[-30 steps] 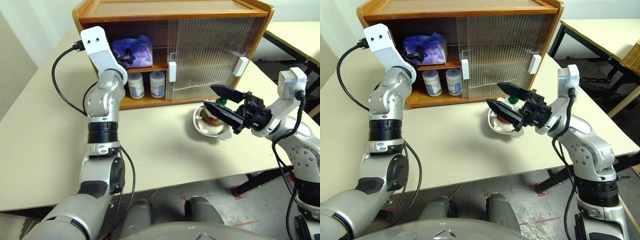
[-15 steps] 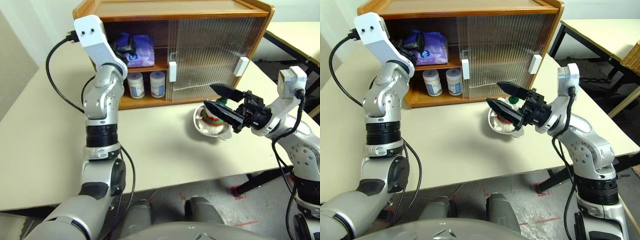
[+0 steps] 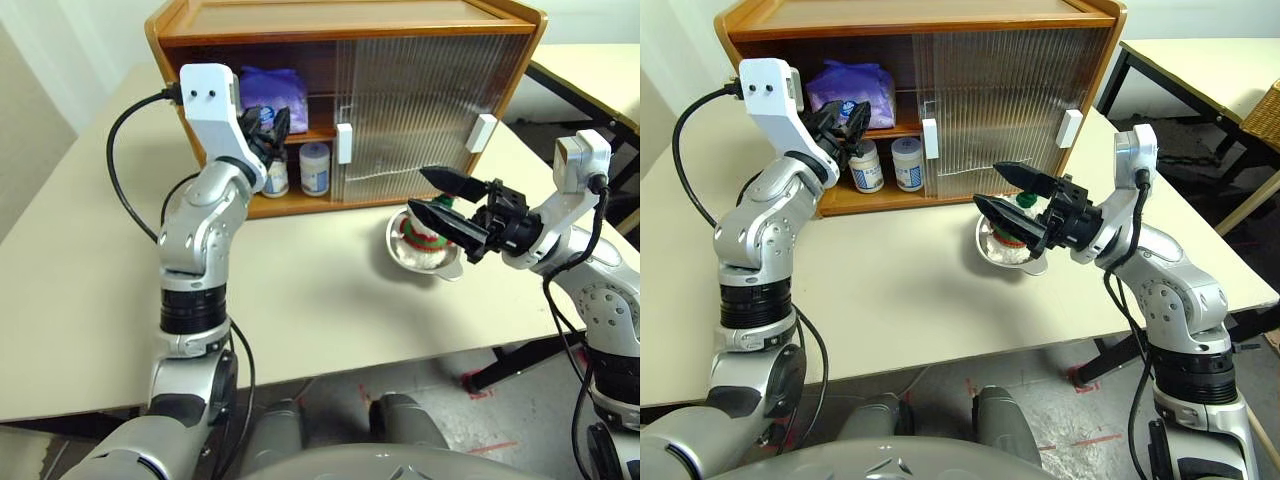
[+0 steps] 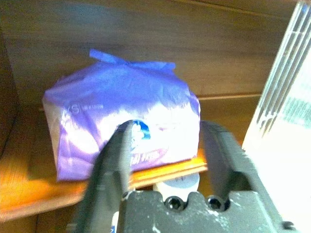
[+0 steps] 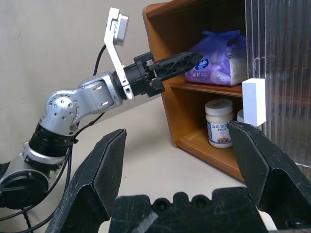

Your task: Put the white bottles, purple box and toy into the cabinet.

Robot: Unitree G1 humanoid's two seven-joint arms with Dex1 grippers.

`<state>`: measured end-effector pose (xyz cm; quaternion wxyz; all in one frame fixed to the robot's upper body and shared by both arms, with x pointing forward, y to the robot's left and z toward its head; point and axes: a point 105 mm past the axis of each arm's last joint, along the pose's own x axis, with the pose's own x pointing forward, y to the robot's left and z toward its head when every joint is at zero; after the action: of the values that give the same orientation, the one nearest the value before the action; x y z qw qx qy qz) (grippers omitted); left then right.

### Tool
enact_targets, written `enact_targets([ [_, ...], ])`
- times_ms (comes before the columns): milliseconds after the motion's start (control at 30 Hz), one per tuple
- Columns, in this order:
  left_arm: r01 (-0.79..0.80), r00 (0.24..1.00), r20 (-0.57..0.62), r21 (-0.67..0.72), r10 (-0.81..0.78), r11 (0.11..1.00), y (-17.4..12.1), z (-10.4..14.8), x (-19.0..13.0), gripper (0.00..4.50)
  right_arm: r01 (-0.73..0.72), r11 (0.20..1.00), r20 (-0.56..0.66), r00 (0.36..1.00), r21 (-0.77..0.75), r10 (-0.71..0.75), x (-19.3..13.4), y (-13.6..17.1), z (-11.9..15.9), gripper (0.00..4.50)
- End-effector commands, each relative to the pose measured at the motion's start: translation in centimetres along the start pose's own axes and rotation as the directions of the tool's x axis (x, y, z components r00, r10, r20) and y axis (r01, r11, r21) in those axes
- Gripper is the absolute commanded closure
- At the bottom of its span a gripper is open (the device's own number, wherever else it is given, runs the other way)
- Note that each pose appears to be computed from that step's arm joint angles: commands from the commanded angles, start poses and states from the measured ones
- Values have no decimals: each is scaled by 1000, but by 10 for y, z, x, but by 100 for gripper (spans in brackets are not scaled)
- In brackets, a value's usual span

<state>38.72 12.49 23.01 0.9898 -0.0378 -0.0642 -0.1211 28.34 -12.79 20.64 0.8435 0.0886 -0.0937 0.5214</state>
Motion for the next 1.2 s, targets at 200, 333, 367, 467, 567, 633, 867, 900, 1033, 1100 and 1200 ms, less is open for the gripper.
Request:
enact_targets([
  [200,-62,997,-47,8,62,998,6,-20,8,447,4,1000,-1,1000,-25,-4,-2,2,1,0],
  [333,-114,992,-61,-11,113,993,11,-26,12,447,14,999,6,1000,-35,-14,-3,1,3,0],
  [367,-114,992,-62,-12,113,993,10,-27,14,447,17,999,8,1000,-38,-17,-3,1,3,0],
  [467,-113,992,-63,-15,112,993,7,-30,20,447,19,999,9,1000,-38,-18,-3,2,2,0],
  [567,-122,991,-54,-19,121,992,7,-30,26,447,21,999,10,1000,-39,-21,-3,3,2,0],
  [633,-137,989,-51,-23,136,990,8,-30,29,447,23,999,11,1000,-40,-23,-4,3,2,0],
  [867,-211,976,-46,-8,211,977,25,-36,38,447,29,999,11,1000,-42,-28,-4,3,2,0],
  [900,-216,975,-44,-5,216,976,27,-36,40,447,29,999,11,1000,-41,-28,-4,3,2,0],
  [1033,-229,973,-33,5,229,973,33,-35,43,447,28,999,9,1000,-40,-27,-4,3,2,0],
  [1100,-227,974,-30,3,227,974,32,-36,44,447,28,999,9,1000,-40,-27,-4,3,2,0],
  [1200,-198,980,-26,-15,198,980,26,-35,45,447,28,999,9,1000,-39,-28,-4,2,3,0],
])
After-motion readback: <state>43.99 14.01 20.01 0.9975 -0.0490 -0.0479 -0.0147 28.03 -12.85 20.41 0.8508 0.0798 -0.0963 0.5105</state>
